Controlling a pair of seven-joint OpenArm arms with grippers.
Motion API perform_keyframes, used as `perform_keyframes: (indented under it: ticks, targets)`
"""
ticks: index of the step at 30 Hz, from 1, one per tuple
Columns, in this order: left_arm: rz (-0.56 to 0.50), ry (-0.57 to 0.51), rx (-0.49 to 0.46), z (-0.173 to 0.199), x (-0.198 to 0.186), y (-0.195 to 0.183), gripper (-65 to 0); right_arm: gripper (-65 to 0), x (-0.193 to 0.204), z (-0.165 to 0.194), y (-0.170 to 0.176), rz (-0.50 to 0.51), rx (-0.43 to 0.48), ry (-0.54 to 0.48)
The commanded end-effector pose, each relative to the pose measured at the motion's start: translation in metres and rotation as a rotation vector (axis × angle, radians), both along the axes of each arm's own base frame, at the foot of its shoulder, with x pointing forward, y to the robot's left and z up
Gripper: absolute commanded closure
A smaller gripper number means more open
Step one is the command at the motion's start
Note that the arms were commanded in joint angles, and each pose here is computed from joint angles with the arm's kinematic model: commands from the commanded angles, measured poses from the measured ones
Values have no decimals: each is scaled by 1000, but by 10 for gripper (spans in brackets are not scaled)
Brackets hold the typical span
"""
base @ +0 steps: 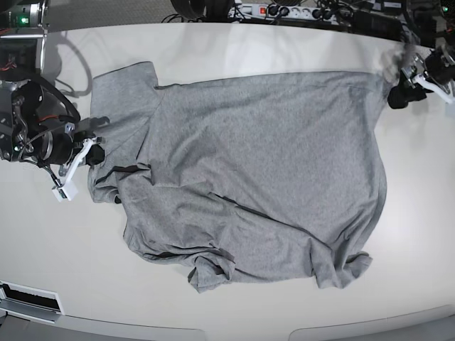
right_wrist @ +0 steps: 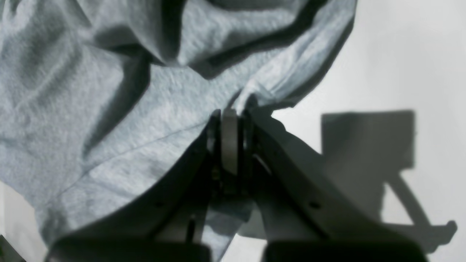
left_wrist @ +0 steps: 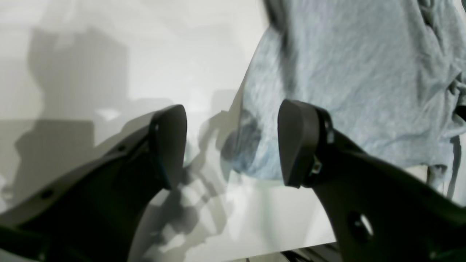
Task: Layout the t-shirt on the table in an organized manner, then fold the t-shirt properly
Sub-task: 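Pull the shoulder corners apart with both grippers to stretch the shirt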
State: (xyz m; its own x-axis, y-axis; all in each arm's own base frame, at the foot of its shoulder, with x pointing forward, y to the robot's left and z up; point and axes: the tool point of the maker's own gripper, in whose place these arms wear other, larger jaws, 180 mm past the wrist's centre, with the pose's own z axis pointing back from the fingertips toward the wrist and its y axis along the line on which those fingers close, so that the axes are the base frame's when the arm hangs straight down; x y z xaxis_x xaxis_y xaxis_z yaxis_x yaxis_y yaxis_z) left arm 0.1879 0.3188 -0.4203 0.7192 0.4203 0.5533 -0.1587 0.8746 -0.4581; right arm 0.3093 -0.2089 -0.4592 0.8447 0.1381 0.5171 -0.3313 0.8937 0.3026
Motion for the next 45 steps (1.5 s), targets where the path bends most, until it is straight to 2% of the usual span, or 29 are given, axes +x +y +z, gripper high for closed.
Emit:
perform_keyframes:
  ticks: [1, 5, 10, 15, 17, 18, 20, 21, 27, 33, 37, 41, 43, 45]
  targets:
    - [0, -42, 8, 9, 8, 3, -402, 0, 16, 16, -5, -5, 7, -56]
    - [-9, -25, 14, -2, 3, -9, -402, 0, 15, 16, -5, -6, 9, -56]
    - [-101, 1, 38, -20, 2, -37, -402, 0, 15, 18, -2, -11, 35, -52]
    - [-144, 45, -1, -34, -3, -64, -398, 0, 15, 21, 3, -11, 69, -30]
    - [-191, 50, -18, -36, -7, -77, -331, 0, 16, 22, 3, -10, 69, -34]
    - [-206, 55, -22, -37, -8, -80, -256, 0, 17, 22, 3, -10, 69, -36]
    - [-213, 54, -23, -37, -8, -81, -43, 0, 18, 23, 3, -10, 68, -37]
    - [-212, 52, -20, -36, -7, -80, 0, 0, 18, 23, 3, -9, 67, -36]
    - [-206, -67, 27, -3, 14, -59, 0, 0, 29, 42, 6, 22, 46, -103]
    - [-257, -231, 154, 62, 41, -43, 0, 0, 38, 71, -2, 102, -89, -185]
    - [-344, -289, 247, 96, 50, -41, 0, 0, 29, 83, -8, 161, -175, -174]
    - [-492, -332, 302, 117, 50, -54, 0, 0, 9, 95, -3, 231, -223, -181]
    - [-553, -352, 275, 125, 48, -63, 0, 0, -4, 101, 3, 273, -245, -186]
    - [-571, -347, 243, 130, 47, -64, 0, 0, -16, 107, 10, 315, -274, -201]
